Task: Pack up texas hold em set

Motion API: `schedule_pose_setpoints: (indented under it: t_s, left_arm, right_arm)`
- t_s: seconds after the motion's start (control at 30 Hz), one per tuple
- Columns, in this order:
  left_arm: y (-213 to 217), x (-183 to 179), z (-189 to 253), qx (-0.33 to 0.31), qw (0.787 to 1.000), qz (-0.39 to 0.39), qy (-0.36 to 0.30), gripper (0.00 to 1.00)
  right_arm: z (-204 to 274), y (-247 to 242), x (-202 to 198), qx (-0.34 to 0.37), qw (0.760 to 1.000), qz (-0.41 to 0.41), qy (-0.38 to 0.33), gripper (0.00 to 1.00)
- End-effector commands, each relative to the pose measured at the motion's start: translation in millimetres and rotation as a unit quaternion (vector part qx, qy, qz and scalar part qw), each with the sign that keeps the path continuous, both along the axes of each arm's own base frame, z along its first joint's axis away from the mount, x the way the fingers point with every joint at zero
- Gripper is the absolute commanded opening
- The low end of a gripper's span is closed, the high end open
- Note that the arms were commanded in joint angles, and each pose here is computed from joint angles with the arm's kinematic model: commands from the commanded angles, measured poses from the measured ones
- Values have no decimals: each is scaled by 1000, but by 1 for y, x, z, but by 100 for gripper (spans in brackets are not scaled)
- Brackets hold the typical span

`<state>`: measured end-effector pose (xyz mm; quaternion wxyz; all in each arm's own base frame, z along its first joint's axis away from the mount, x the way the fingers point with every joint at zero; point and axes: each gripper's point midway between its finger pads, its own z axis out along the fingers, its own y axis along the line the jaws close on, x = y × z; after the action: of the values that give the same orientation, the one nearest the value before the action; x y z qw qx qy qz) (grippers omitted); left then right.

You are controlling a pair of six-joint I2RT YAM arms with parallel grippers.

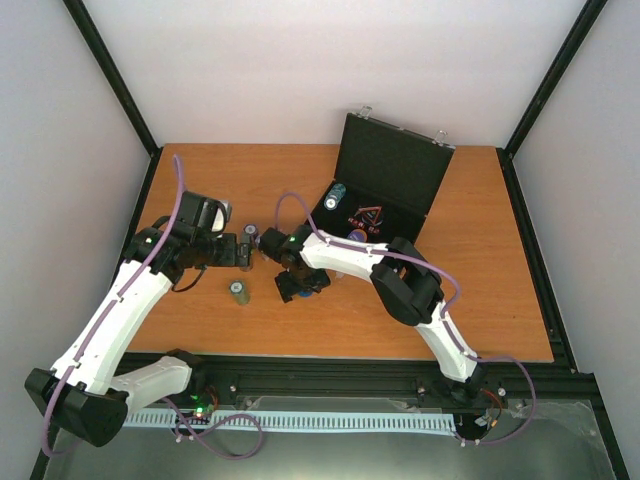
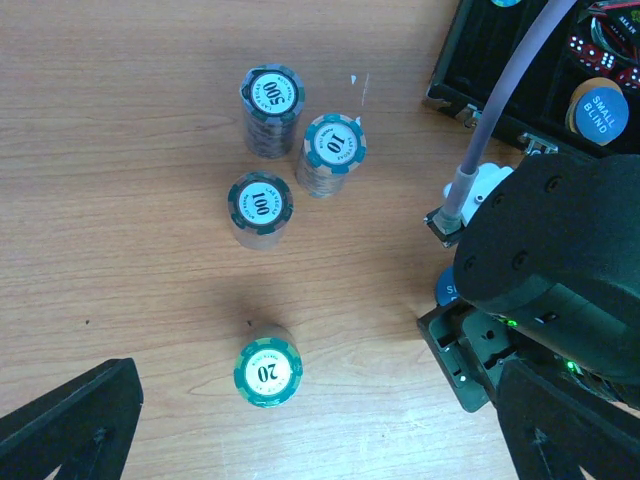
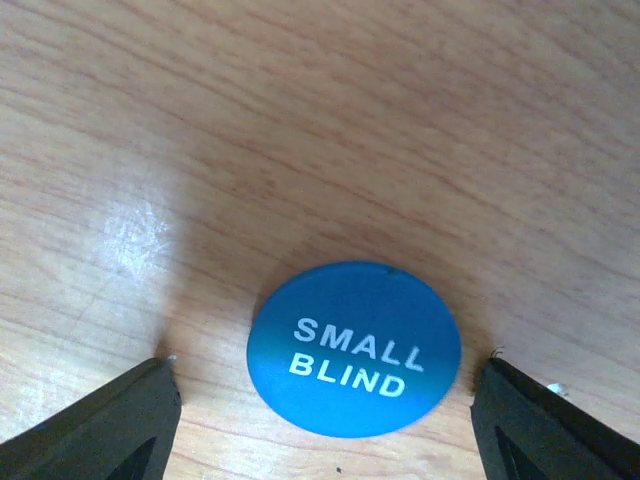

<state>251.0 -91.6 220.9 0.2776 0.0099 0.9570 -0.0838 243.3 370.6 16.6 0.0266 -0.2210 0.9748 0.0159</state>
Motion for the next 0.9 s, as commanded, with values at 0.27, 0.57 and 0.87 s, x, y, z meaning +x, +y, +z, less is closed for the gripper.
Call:
schedule_pose_setpoints:
  t_s: [0.27,0.57,0.87]
  left_arm:
    - [-1,1,3,-4,1000,-2,-8,100]
    - [0,-2,1,-5,1000,0,-5,100]
    - [1,-3,1,-4,1000,-2,-5,100]
  right_arm:
    - [-30,-18,-9,-49,998,19,16,76]
    - [-41,-27,-8,-67,997,25,8,50]
    - [-14,-27,1,-58,998,20,-24,50]
